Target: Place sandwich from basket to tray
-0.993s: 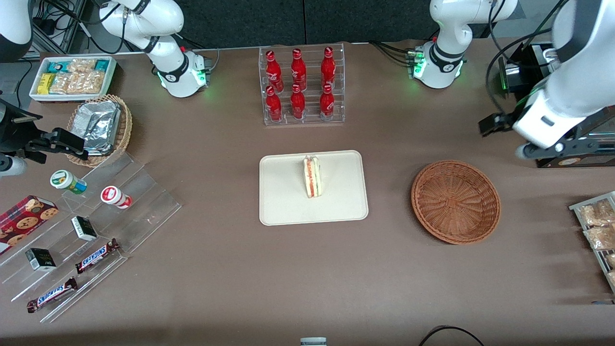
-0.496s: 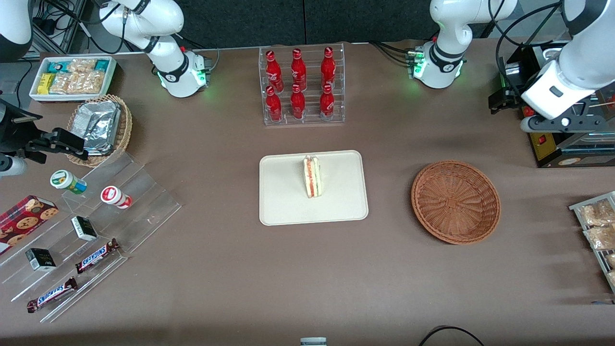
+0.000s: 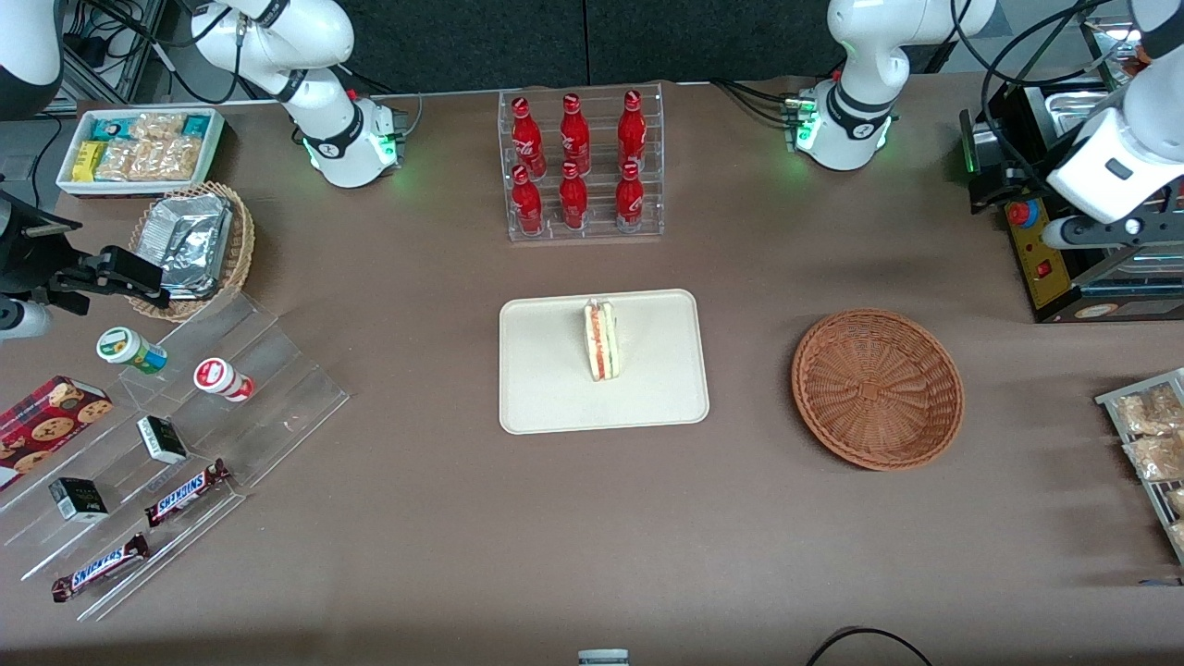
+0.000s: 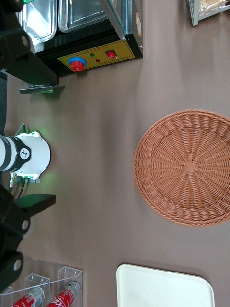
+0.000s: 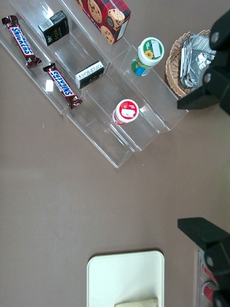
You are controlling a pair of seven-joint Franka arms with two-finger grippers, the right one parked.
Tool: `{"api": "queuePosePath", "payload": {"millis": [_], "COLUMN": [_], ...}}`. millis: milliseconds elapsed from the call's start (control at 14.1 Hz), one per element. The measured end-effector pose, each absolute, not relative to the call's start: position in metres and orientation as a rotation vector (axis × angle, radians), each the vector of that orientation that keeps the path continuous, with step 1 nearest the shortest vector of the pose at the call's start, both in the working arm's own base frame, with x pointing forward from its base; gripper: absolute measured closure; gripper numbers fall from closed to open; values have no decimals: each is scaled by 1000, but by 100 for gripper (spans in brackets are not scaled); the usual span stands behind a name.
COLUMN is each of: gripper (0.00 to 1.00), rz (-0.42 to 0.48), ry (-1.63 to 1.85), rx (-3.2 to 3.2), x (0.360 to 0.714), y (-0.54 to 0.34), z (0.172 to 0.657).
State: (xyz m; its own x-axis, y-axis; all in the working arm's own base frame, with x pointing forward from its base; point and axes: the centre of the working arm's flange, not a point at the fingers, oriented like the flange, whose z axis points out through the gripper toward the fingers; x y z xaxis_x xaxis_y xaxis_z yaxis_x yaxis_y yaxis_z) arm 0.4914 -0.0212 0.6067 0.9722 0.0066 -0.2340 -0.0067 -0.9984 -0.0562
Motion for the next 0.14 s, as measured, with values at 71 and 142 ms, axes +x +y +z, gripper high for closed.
{"api": "queuePosePath", "payload": {"millis": [71, 142], "gripper": [0, 0], "rz": [352, 352], "ry": [-5, -6], "rx": [-3068, -3070], "x": [492, 491], "y": [-19, -18], "z": [610, 614]}}
